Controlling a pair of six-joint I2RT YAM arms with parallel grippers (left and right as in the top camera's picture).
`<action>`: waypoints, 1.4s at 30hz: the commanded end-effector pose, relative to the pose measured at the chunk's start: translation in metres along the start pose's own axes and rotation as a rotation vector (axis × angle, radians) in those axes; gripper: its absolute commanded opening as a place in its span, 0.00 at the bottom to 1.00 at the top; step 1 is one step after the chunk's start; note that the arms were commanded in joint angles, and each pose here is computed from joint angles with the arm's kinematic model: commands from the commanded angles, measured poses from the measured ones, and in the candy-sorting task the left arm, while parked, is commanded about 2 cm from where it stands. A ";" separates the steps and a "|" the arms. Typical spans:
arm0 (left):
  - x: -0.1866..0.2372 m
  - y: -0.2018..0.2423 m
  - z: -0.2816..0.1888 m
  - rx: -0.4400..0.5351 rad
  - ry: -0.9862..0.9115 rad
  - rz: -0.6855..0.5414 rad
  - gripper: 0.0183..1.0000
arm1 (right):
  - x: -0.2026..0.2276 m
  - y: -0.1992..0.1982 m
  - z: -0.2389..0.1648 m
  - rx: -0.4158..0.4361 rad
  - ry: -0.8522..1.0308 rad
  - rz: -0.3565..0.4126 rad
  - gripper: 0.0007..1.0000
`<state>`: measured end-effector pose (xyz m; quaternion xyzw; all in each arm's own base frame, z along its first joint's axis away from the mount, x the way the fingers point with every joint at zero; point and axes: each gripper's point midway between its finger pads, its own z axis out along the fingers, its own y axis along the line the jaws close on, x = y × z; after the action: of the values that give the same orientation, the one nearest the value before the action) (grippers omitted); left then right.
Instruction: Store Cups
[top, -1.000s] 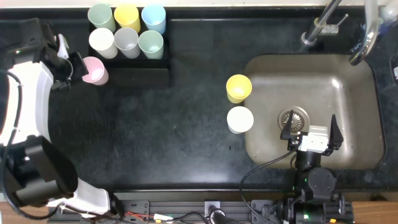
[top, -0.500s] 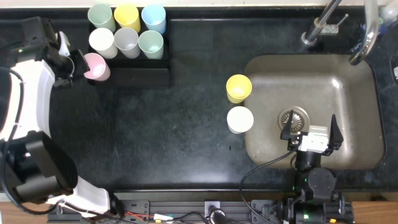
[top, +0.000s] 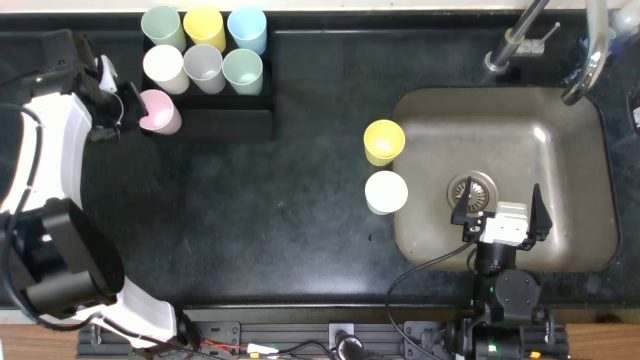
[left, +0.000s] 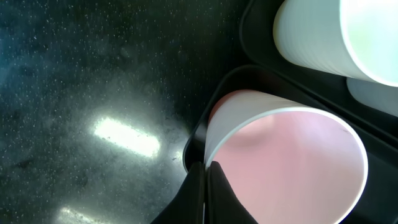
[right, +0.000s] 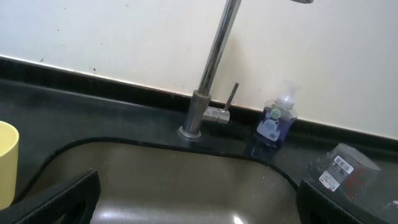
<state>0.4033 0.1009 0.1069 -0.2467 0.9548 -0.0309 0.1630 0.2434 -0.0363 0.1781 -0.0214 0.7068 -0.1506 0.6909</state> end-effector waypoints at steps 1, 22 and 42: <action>-0.006 -0.003 -0.002 0.012 -0.008 -0.019 0.02 | 0.003 0.000 0.000 0.002 0.000 0.000 1.00; -0.016 -0.005 -0.033 0.020 -0.091 -0.014 1.00 | 0.003 0.000 0.000 0.002 0.000 0.000 1.00; 0.137 -0.249 -0.155 0.424 -0.195 0.614 1.00 | 0.003 0.000 0.000 0.002 0.000 0.000 1.00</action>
<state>0.3703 -0.1439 0.2502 0.0377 0.9381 -0.1512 0.3092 0.2434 -0.0363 0.1782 -0.0214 0.7067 -0.1506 0.6910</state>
